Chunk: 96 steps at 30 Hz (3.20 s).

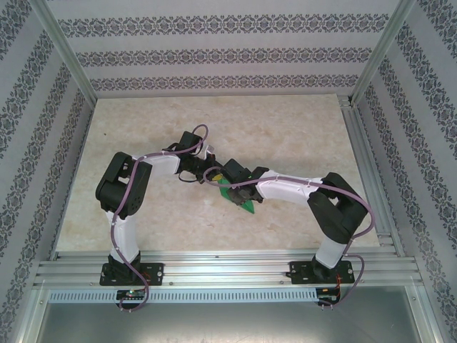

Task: Fold a paper plane with a square sheet of paper (fold left side to right side)
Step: Fourth fold the wing at the center of the table.

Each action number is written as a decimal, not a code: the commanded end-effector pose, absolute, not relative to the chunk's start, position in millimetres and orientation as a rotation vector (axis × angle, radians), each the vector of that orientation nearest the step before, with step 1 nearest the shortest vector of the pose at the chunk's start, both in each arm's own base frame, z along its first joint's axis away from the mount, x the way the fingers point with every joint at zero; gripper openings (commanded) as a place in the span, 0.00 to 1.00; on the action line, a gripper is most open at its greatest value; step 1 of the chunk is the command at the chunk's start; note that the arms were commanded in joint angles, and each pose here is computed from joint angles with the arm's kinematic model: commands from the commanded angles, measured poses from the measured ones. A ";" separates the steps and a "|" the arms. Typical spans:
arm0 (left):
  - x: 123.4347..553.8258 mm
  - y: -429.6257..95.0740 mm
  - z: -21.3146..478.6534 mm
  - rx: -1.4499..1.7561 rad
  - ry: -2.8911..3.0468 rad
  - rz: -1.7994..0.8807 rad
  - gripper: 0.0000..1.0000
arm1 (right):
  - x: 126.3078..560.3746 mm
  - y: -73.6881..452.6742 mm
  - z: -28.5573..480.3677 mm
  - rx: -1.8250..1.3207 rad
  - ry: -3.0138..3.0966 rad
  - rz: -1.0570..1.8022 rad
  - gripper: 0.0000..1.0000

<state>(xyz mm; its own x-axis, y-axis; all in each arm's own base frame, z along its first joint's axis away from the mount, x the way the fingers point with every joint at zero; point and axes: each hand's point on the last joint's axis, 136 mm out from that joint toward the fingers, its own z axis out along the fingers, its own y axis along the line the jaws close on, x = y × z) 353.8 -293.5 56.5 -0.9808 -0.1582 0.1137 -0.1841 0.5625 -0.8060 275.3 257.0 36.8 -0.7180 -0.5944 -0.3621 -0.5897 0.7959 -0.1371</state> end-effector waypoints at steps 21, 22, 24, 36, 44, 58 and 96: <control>358.3 -301.5 65.4 0.259 -2.765 1.443 0.09 | 263.7 257.0 42.4 -1.022 2.501 -0.216 0.20; 358.5 -301.2 65.2 0.259 -2.766 1.442 0.10 | 263.5 257.5 42.2 -1.019 2.503 -0.209 0.18; 358.2 -301.0 65.3 0.252 -2.768 1.440 0.12 | 262.0 259.0 41.2 -1.024 2.510 -0.185 0.13; 383.6 -250.3 97.4 0.144 -2.964 1.318 0.42 | 252.2 266.5 30.6 -1.030 2.568 -0.010 0.06; 399.2 -267.2 105.8 -0.028 -2.944 1.378 0.22 | 253.1 266.8 25.8 -0.980 2.598 0.084 0.06; 375.4 -342.7 61.6 -0.352 -2.712 1.322 0.11 | 254.3 259.9 22.9 -0.936 2.623 0.130 0.07; 360.9 -318.1 -2.1 -0.421 -2.722 0.978 0.05 | 269.8 260.3 24.4 -0.880 2.742 0.667 0.11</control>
<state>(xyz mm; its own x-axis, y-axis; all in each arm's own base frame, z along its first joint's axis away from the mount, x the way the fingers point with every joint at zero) 363.7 -329.4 22.0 -0.9413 0.3296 0.0725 0.1824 0.6777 -0.7123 266.7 256.5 22.5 -0.8079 -0.5071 -0.3003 -0.5867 0.7406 0.3275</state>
